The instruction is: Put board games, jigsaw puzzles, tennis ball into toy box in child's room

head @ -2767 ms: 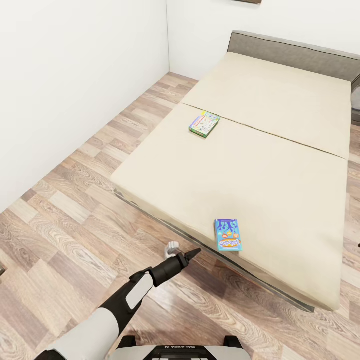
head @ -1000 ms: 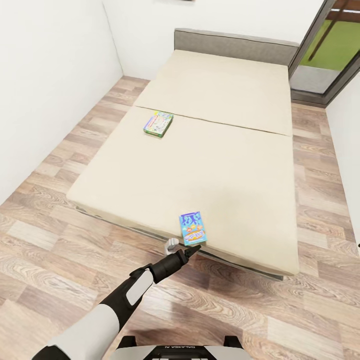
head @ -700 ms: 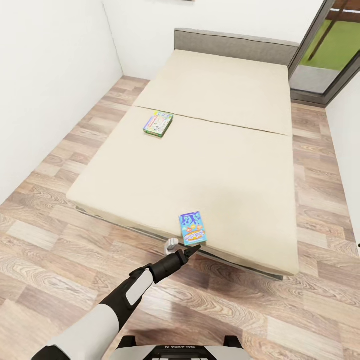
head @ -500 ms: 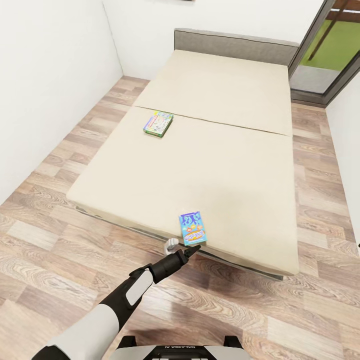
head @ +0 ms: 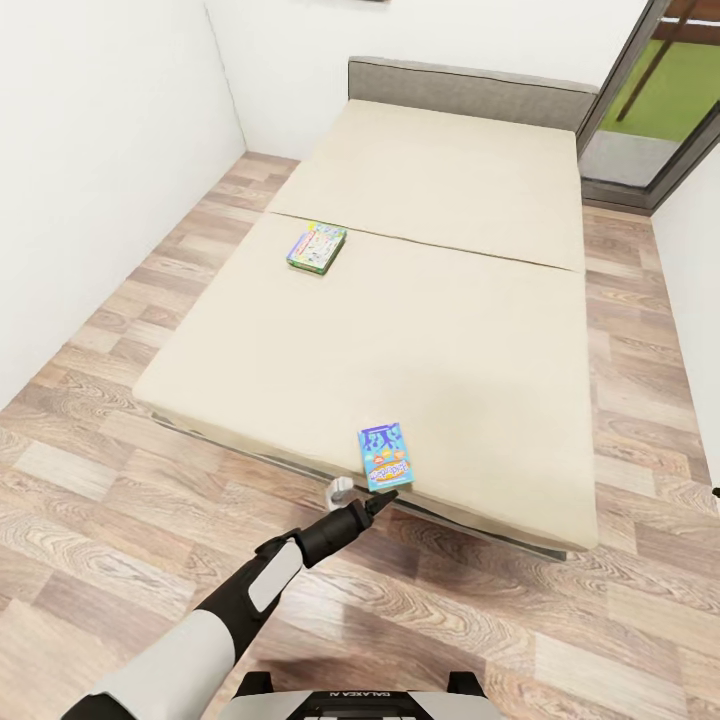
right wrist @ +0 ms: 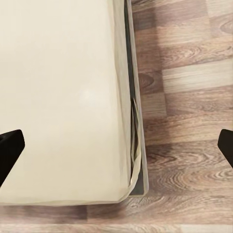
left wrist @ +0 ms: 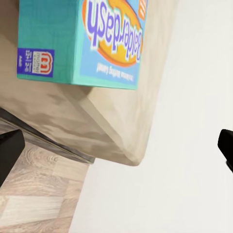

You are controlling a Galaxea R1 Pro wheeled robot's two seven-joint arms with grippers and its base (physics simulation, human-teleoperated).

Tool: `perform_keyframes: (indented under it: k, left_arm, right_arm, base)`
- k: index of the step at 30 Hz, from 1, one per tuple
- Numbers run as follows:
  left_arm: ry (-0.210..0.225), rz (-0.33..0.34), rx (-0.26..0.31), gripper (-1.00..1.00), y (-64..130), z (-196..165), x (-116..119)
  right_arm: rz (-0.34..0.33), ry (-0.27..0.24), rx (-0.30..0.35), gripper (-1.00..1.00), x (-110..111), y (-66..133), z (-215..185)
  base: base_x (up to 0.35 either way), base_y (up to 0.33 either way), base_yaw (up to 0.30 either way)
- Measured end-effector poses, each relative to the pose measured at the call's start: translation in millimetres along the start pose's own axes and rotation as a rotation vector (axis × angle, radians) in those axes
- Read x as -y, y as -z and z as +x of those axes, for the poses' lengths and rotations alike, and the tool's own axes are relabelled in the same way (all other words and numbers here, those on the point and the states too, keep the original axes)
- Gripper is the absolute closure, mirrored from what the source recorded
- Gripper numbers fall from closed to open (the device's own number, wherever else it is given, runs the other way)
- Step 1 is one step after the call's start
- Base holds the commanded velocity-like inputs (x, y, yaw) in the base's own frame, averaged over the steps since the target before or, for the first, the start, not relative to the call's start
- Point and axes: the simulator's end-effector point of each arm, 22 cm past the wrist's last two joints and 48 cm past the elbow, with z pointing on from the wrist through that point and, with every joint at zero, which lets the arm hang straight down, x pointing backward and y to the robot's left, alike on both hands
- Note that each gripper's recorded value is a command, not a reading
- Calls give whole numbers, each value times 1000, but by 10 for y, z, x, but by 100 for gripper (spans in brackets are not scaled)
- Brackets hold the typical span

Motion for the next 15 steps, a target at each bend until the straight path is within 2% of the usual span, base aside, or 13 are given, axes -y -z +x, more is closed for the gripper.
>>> perform_keyframes:
  k: [15]
  left_arm:
    - [10,6,3,-100,33,11,-30]
  right_arm:
    - [6,4,1,-100,26,7,-20]
  base:
    - [0,0,0]
